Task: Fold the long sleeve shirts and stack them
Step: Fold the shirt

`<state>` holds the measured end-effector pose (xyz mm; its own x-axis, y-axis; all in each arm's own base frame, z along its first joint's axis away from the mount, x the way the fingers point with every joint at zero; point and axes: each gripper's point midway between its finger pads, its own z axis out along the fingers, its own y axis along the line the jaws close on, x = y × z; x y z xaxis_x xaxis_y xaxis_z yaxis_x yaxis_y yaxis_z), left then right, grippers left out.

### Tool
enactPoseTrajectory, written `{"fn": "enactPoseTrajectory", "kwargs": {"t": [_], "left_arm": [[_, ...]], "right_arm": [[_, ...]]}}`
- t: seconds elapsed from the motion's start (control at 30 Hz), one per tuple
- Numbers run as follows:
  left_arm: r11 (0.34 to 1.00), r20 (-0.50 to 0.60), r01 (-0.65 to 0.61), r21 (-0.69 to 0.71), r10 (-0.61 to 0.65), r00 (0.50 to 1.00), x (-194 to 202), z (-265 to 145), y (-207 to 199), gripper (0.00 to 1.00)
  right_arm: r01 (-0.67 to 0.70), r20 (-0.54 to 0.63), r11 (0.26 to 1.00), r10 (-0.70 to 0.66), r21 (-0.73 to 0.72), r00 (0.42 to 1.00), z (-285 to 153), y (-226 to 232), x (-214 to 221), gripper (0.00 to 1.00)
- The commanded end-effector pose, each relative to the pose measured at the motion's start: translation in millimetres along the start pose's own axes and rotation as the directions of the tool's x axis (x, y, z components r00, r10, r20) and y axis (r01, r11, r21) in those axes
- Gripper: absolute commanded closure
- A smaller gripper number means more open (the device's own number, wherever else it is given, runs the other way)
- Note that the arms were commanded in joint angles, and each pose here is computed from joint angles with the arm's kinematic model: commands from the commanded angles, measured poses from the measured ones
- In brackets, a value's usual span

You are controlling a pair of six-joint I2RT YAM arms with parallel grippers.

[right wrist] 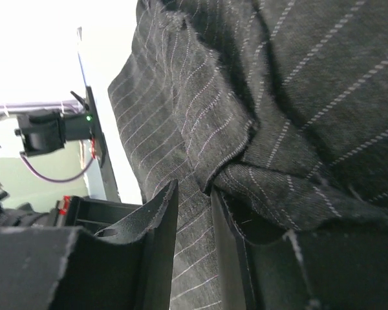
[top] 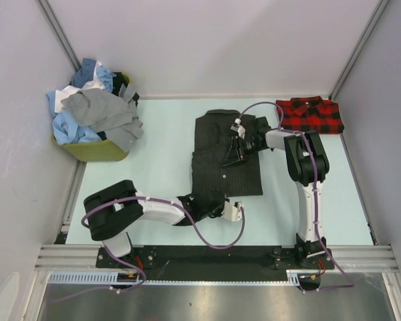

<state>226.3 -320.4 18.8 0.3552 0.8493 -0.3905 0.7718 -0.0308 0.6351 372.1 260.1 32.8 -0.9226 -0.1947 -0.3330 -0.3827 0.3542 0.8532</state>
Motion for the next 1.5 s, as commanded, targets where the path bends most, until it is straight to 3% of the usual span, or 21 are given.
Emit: {"fn": "enactPoseTrajectory", "kwargs": {"t": [0.0,0.03,0.2,0.23,0.4,0.57,0.77,1.03,1.17,1.27,1.3,1.47], "left_arm": [[0.996,0.038,0.025,0.083,-0.028,0.999,-20,-25,1,1.00],[0.988,0.009,0.053,0.146,-0.055,0.998,-15,-33,-11,1.00],[0.939,0.103,0.103,0.328,-0.144,0.984,-53,-81,-34,1.00],[0.911,0.073,0.126,0.392,-0.167,0.983,-50,-92,-46,1.00],[0.825,0.046,0.203,0.527,-0.266,0.963,-70,-128,-55,1.00],[0.767,0.073,0.226,0.601,-0.334,0.940,-98,-145,-36,1.00],[0.696,0.006,0.373,0.613,-0.476,0.879,-93,-126,18,1.00],[0.656,-0.049,0.533,0.535,-0.606,0.794,-36,-62,108,1.00],[0.589,-0.115,0.601,0.540,-0.656,0.746,-2,-24,114,1.00],[0.558,-0.138,0.635,0.535,-0.683,0.717,17,0,117,1.00],[0.565,-0.138,0.639,0.522,-0.683,0.717,23,7,119,1.00],[0.568,-0.162,0.653,0.501,-0.679,0.716,35,33,122,0.99]], "right_arm": [[0.066,-0.067,0.997,-0.062,0.050,0.996,4,-4,21,0.67],[0.079,-0.068,0.996,-0.076,0.041,0.995,2,5,22,0.68],[0.066,-0.136,0.998,-0.065,0.004,0.989,-5,36,59,0.68],[0.069,-0.145,0.998,-0.069,-0.001,0.987,-8,41,63,0.67],[0.122,-0.124,0.991,-0.128,-0.050,0.984,-24,77,41,0.66],[0.198,-0.142,0.979,-0.202,-0.042,0.969,-14,67,24,0.66],[0.189,-0.193,0.981,-0.195,-0.047,0.962,4,43,37,0.66],[0.161,-0.233,0.986,-0.164,-0.033,0.959,3,22,48,0.67],[0.178,-0.202,0.984,-0.176,-0.008,0.963,-8,21,26,0.64],[0.207,-0.146,0.978,-0.200,0.037,0.969,-30,20,-5,0.57],[0.219,-0.129,0.974,-0.211,0.053,0.969,-38,20,-14,0.49],[0.208,-0.065,0.969,-0.201,0.131,0.977,-83,8,-31,0.38]]}}
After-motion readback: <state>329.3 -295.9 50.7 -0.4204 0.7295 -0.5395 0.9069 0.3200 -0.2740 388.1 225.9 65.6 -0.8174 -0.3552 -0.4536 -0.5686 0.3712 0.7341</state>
